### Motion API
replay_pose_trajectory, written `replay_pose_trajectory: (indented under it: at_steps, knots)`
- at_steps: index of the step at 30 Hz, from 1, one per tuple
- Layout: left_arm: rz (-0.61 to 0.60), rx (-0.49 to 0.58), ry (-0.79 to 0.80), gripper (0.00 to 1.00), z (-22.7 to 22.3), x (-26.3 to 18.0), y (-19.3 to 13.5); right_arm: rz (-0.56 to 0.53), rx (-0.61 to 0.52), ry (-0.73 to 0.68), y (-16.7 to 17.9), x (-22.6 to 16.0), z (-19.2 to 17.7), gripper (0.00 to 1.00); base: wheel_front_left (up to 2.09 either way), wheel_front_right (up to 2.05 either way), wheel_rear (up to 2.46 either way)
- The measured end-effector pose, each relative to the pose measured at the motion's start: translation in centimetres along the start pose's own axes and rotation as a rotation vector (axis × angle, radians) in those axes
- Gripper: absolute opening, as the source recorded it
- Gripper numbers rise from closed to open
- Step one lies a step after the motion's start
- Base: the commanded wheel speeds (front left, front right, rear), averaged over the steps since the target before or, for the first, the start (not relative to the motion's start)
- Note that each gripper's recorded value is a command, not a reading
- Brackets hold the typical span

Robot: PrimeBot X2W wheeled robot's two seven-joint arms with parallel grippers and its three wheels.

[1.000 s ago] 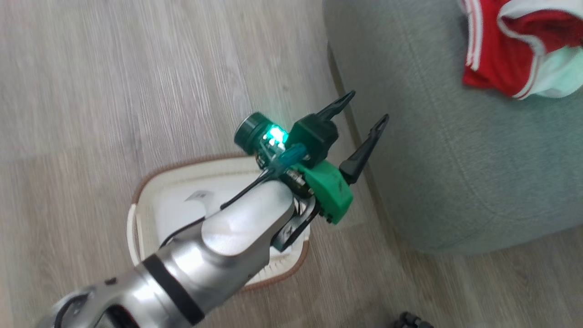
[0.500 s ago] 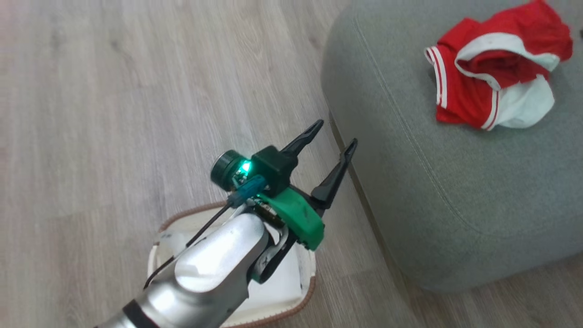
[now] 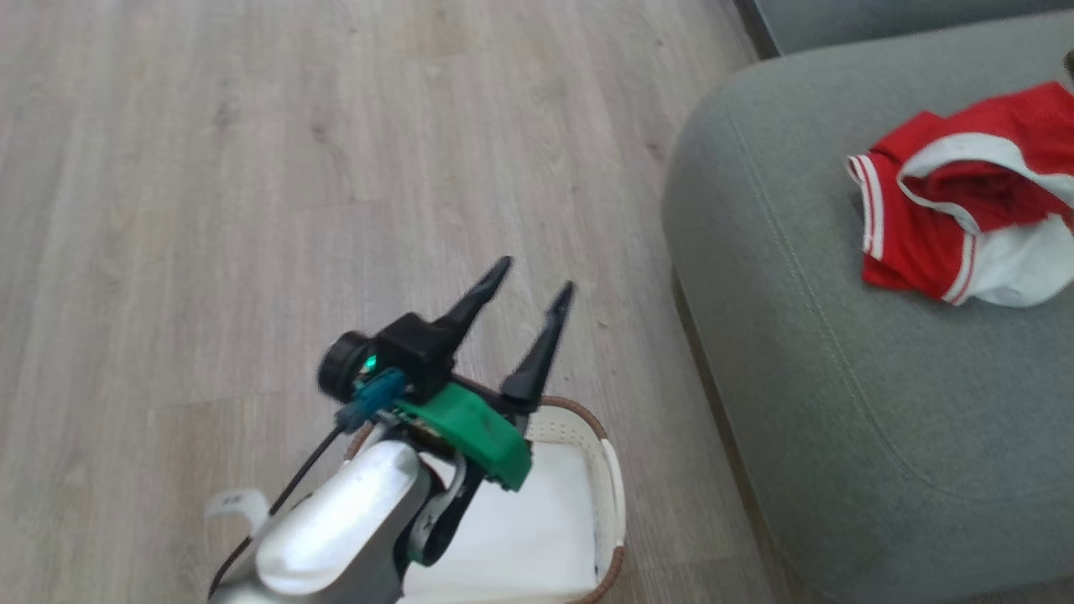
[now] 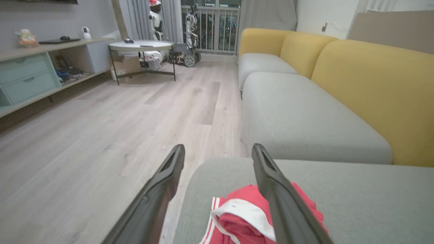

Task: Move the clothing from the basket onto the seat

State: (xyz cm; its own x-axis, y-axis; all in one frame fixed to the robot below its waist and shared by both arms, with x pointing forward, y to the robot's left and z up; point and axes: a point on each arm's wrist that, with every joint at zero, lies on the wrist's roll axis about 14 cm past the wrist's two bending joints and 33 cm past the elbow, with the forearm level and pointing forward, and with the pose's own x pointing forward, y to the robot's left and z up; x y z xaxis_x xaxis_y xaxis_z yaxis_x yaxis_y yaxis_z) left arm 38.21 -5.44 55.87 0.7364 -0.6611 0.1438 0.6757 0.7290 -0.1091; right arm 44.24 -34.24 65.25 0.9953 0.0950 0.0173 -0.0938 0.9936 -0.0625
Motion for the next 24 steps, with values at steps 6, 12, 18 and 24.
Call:
replay_pose_trajectory:
  at_steps: [6, 12, 18, 24]
  knots:
    - [0.123, -0.002, -0.021, 1.0, 0.7, -2.4, 2.7, 0.004, 0.054, -0.055, 0.7, -0.1, 0.0, 1.0, 0.0, 0.0, 0.0]
    - [0.254, -0.001, -0.038, 1.0, 1.2, -4.9, 5.6, 0.01, 0.117, -0.034, 2.2, -0.9, -3.6, 1.0, 0.0, 0.0, 0.0]
    - [0.375, 0.008, -0.035, 1.0, 1.0, -7.7, 8.4, 0.018, 0.192, -0.046, 4.6, -1.8, -6.5, 1.0, 0.0, 0.0, 0.0]
    - [0.458, 0.029, -0.01, 1.0, 0.0, -10.3, 9.6, -0.007, 0.243, -0.086, 6.8, -3.6, -8.6, 1.0, 0.0, 0.0, 0.0]
